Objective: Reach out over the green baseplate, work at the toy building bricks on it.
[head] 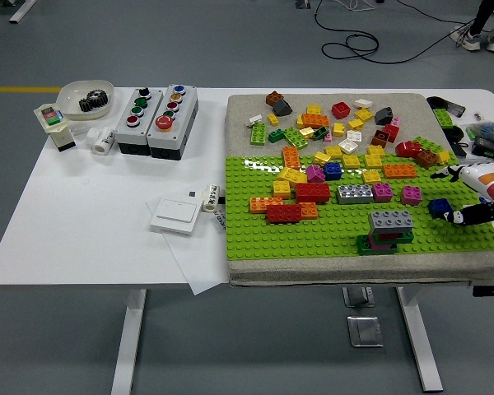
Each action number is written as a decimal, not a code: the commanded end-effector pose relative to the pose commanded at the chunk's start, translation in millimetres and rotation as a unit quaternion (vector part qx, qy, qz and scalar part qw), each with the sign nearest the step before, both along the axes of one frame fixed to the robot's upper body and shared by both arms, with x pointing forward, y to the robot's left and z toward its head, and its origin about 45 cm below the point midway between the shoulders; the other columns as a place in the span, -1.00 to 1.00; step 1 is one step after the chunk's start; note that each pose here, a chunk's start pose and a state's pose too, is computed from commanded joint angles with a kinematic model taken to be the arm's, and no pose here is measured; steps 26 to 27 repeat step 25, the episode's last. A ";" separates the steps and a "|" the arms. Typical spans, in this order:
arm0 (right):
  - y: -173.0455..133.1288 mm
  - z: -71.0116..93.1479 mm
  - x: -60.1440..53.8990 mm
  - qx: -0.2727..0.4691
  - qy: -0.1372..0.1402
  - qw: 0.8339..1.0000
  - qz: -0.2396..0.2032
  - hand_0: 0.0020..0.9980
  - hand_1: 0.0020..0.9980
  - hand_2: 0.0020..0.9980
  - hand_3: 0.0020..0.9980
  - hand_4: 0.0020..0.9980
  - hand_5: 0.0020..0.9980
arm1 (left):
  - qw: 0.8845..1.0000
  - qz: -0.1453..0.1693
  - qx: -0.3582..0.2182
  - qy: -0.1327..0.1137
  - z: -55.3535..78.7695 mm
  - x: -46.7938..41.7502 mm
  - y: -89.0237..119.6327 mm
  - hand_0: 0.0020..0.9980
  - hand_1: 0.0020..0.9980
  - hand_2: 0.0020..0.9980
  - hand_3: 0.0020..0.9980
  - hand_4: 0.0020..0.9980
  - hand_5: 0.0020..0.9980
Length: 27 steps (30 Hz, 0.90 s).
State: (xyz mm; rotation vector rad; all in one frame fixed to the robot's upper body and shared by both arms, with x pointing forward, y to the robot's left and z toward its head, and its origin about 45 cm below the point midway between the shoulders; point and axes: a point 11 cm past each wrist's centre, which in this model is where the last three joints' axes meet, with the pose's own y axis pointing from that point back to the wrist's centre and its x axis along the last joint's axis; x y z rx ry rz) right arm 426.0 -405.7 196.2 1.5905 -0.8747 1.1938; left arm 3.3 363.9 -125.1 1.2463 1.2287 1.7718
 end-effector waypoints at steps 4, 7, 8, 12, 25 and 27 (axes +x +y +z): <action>-3.1 -5.3 -0.4 -0.009 0.008 1.000 -0.005 0.33 0.35 0.51 0.61 0.65 -0.25 | 1.000 0.002 0.000 -0.001 -0.1 0.2 -0.4 0.21 0.45 0.40 0.11 0.15 0.22; -6.4 -7.5 -0.3 -0.011 0.008 1.000 -0.010 0.32 0.34 0.50 0.53 0.62 -0.27 | 1.000 0.001 0.000 -0.002 0.0 0.9 -0.3 0.21 0.45 0.40 0.11 0.15 0.23; -7.2 -7.7 0.0 -0.010 0.007 1.000 -0.011 0.32 0.34 0.50 0.53 0.62 -0.27 | 1.000 0.001 0.000 -0.002 0.0 1.2 -0.3 0.21 0.45 0.40 0.11 0.15 0.23; -8.7 -8.7 0.8 0.002 -0.008 1.000 -0.015 0.32 0.34 0.50 0.53 0.62 -0.27 | 1.000 0.001 0.000 -0.002 0.0 1.5 -0.6 0.21 0.45 0.40 0.11 0.15 0.23; -9.8 -19.1 -1.9 -0.005 -0.013 1.000 -0.016 0.29 0.31 0.48 0.29 0.50 -0.29 | 1.000 0.003 -0.002 -0.004 -0.2 3.3 -2.1 0.22 0.45 0.40 0.11 0.14 0.22; -9.8 -19.1 -1.9 -0.005 -0.013 1.000 -0.016 0.29 0.31 0.48 0.29 0.50 -0.29 | 1.000 0.003 -0.002 -0.004 -0.2 3.3 -2.1 0.22 0.45 0.40 0.11 0.14 0.22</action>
